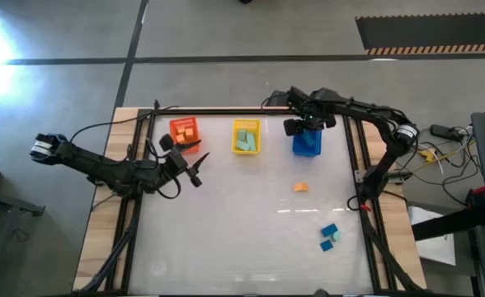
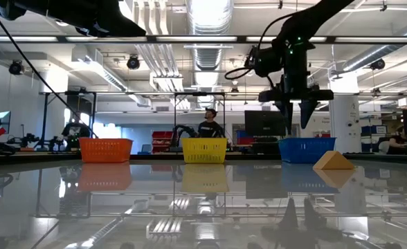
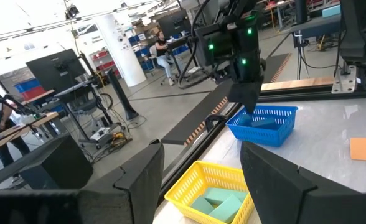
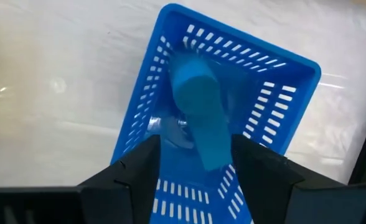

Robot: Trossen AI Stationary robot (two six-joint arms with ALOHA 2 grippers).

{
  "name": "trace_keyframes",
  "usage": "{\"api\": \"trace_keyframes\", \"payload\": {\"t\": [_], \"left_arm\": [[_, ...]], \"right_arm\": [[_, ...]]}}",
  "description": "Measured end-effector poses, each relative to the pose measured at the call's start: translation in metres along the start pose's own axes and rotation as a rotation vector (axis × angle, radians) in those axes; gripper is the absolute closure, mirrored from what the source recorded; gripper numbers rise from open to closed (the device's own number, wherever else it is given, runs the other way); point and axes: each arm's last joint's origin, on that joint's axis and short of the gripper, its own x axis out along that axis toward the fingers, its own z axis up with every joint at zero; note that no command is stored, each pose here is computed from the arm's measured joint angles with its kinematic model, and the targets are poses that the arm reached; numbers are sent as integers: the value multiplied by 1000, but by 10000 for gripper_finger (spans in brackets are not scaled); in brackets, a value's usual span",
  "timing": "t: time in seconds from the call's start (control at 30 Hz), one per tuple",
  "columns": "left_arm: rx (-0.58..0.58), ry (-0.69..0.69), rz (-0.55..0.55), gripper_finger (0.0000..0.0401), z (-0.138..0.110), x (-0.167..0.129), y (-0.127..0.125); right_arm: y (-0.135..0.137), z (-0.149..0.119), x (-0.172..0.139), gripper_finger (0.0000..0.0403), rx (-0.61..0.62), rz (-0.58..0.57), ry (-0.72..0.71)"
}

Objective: Sort & place blocks by color
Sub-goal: Put the yellow block into the orange bin

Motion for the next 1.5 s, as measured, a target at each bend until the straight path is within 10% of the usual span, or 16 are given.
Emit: {"api": "trace_keyframes", "payload": {"t": [0.87,1.13,1.5], "left_arm": [[5,5,-2,205,-3,0,-1],[4,6,-2,205,-3,0,-1],[5,7,-2,205,-4,0,-1]], "right_arm": [[71,-107,-41,225,-364,171,90],[62,-153,-23,191,-984,81,276],[60,-180,23,208,-1114,138,216]]}}
